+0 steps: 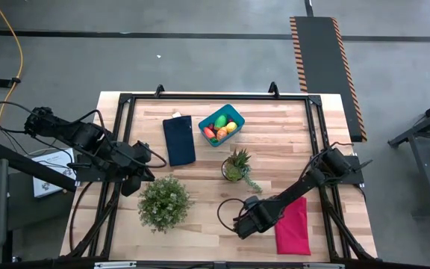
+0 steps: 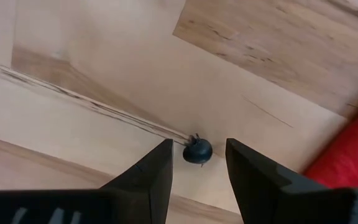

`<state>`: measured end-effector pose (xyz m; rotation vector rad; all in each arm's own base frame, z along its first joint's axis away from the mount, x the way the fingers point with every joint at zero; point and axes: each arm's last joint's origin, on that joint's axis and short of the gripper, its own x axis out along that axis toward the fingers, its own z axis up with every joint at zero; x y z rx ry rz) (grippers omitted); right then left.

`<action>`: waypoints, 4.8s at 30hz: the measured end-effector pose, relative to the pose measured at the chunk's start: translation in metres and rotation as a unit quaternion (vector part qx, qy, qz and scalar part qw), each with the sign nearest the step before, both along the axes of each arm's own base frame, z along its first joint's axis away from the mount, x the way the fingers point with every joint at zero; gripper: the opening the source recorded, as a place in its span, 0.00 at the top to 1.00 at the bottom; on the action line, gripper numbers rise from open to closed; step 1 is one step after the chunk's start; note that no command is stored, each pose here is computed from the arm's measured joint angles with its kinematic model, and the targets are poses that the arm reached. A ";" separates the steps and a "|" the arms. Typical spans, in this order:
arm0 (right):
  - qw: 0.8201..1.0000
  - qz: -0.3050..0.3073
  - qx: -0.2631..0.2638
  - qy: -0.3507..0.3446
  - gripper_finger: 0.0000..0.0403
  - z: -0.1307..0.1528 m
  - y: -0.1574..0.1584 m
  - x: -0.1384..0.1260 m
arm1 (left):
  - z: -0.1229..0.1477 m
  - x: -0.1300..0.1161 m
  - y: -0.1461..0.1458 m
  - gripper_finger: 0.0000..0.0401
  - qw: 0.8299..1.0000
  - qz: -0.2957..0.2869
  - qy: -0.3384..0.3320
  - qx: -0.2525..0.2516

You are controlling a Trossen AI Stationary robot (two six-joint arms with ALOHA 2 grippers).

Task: Pick and placing Produce into tupperware
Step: Put the blue berry into the bin

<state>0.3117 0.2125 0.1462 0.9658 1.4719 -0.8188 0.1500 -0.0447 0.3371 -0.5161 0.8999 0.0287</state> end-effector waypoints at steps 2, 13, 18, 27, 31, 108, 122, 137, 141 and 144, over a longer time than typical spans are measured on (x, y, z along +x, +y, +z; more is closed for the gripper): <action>1.000 0.002 0.000 0.000 0.65 0.000 0.000 0.000 | 0.000 0.000 0.000 0.94 1.000 0.000 0.000 0.000; 1.000 0.004 0.003 -0.004 0.72 0.000 0.000 0.001 | 0.000 0.000 0.000 0.94 1.000 0.000 0.000 0.000; 1.000 0.003 0.004 -0.006 0.79 0.000 0.001 0.001 | 0.000 0.000 0.000 0.94 1.000 0.000 0.000 0.000; 1.000 0.003 0.004 -0.007 0.83 0.000 0.001 0.001 | 0.000 0.000 0.000 0.94 1.000 -0.003 0.001 -0.004; 1.000 0.003 0.004 -0.007 0.85 0.000 0.001 0.001 | 0.000 0.000 0.000 0.94 1.000 -0.003 0.001 -0.004; 0.948 0.185 -0.088 -0.243 0.88 0.186 -0.091 0.089 | 0.001 0.001 0.001 0.94 0.997 -0.049 -0.022 0.059; 0.932 0.225 -0.140 -0.247 0.88 0.215 -0.158 0.095 | 0.001 0.001 0.002 0.94 0.996 -0.035 -0.025 0.075; 0.926 0.245 -0.179 -0.223 0.88 0.240 -0.241 0.083 | 0.001 0.001 0.004 0.94 0.996 -0.006 -0.028 0.087; 0.927 0.247 -0.185 -0.215 0.88 0.241 -0.264 0.079 | 0.001 0.001 0.004 0.94 0.995 0.006 -0.029 0.093; 0.927 0.244 -0.194 -0.211 0.88 0.241 -0.282 0.076 | 0.001 0.002 0.005 0.94 0.995 0.017 -0.030 0.096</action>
